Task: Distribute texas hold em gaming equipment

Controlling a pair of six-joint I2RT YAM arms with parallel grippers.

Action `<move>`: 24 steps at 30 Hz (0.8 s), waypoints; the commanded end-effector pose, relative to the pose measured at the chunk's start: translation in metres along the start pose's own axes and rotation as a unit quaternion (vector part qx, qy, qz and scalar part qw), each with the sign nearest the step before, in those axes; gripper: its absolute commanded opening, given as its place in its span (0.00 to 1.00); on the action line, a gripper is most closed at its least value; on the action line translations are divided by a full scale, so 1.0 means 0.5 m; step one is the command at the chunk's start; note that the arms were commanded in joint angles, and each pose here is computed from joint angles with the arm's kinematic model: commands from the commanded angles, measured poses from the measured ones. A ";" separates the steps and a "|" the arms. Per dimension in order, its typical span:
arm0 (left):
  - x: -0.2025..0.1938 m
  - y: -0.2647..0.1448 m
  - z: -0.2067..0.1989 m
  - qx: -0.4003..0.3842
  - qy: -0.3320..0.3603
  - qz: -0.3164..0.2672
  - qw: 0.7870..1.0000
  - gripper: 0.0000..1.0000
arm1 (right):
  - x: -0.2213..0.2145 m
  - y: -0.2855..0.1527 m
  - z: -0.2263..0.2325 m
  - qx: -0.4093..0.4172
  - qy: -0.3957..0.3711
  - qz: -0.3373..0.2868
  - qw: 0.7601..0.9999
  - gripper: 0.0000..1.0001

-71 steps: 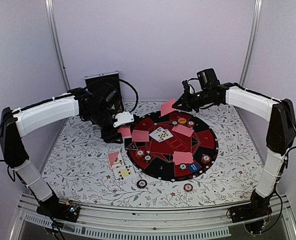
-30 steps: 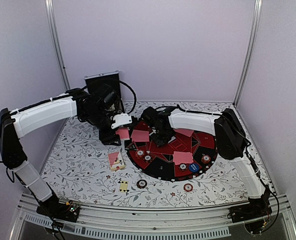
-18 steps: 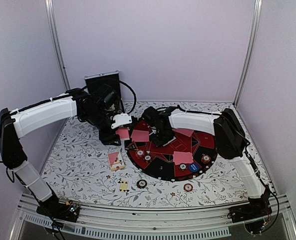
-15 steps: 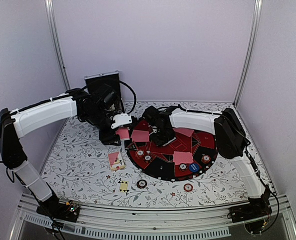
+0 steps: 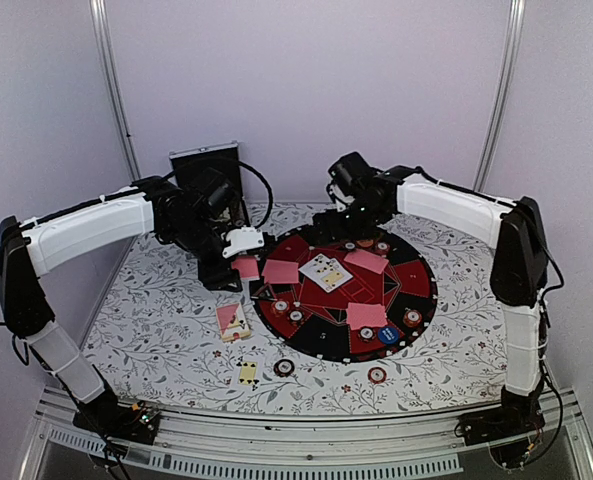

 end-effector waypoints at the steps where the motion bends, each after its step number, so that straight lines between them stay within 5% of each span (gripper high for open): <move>1: 0.006 -0.026 0.011 0.012 -0.006 -0.020 1.000 0.00 | 0.050 -0.075 -0.060 0.156 0.118 -0.027 0.980 0.99; 9: 0.013 -0.031 0.018 0.019 -0.007 -0.031 0.999 0.00 | -0.002 -0.131 -0.039 0.419 0.145 -0.011 0.897 0.99; 24: 0.024 -0.022 0.029 0.023 -0.009 -0.033 0.999 0.00 | -0.092 -0.087 0.167 0.524 0.110 0.101 0.838 0.94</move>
Point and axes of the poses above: each gripper's point midway between its finger pads, its own y axis out along the fingers, its own z axis along the line the jaws close on, x = y × z, the point moved 8 cm from there along -y, back along the fingers, and after that the axes turned 5 degrees about y, right-handed, at the moved point
